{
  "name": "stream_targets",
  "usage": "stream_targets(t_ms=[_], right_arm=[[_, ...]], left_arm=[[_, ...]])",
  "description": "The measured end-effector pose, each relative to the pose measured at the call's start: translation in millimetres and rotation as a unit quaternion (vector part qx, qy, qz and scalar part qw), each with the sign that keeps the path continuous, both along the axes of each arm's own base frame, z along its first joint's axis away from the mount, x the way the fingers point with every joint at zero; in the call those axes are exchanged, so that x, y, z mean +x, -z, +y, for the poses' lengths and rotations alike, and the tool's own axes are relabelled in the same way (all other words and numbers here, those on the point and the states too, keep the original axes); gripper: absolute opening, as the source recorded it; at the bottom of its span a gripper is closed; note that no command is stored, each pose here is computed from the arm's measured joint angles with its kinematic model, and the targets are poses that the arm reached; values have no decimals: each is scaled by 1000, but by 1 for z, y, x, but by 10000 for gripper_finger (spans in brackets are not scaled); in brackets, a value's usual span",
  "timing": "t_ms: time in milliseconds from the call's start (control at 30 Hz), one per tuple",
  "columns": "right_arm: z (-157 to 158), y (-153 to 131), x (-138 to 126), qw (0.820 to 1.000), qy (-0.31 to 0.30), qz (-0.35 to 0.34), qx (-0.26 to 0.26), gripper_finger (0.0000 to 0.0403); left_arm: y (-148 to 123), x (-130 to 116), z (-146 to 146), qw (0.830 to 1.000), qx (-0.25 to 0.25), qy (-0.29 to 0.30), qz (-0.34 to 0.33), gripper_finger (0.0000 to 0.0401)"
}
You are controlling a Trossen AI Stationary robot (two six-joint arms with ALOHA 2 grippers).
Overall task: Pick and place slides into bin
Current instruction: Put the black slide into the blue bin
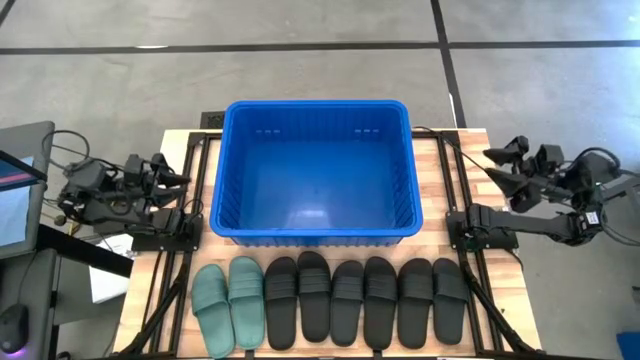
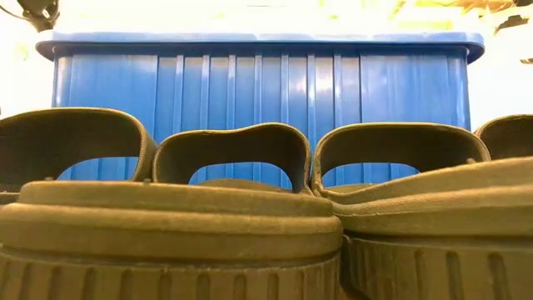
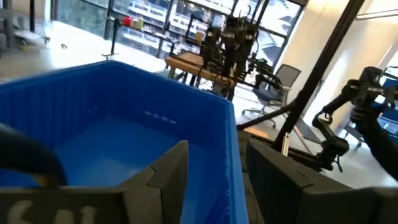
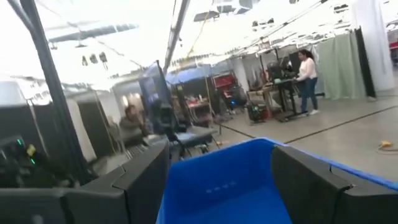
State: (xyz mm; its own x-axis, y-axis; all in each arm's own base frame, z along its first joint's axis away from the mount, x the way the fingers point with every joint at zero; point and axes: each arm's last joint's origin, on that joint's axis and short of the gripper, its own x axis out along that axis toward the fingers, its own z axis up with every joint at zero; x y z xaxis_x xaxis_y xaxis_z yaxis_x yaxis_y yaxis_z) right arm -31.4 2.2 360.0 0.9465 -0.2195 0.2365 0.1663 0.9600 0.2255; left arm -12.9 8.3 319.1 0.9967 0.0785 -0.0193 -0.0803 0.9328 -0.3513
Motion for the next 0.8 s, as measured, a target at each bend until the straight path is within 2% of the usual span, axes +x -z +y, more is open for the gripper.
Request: stream_targets(t_ms=[100, 233, 333, 400, 500, 600, 700, 800], right_arm=[[0, -5, -2, 999, 7, -31, 10, 265], [-2, -9, 1, 998, 24, -49, 20, 265], [-6, -13, 2, 992, 85, -75, 50, 265], [-8, -14, 1, 984, 116, -94, 93, 265], [-11, -15, 1, 970, 147, -121, 154, 265], [-12, -14, 2, 962, 150, -132, 187, 265], [-12, -14, 2, 959, 147, -135, 199, 265], [-12, -10, 8, 962, 132, -122, 205, 265]], left_arm=[[6, 14, -3, 999, -46, 9, -16, 150], [19, 41, -7, 986, -148, 32, -70, 150], [29, 64, -13, 971, -203, 75, -101, 150], [30, 78, -16, 962, -221, 108, -119, 150], [24, 98, -22, 960, -213, 145, -108, 146], [7, 113, -25, 966, -179, 166, -81, 137], [-11, 126, -29, 973, -152, 172, -21, 128], [-23, 141, -37, 974, -130, 171, 75, 122]])
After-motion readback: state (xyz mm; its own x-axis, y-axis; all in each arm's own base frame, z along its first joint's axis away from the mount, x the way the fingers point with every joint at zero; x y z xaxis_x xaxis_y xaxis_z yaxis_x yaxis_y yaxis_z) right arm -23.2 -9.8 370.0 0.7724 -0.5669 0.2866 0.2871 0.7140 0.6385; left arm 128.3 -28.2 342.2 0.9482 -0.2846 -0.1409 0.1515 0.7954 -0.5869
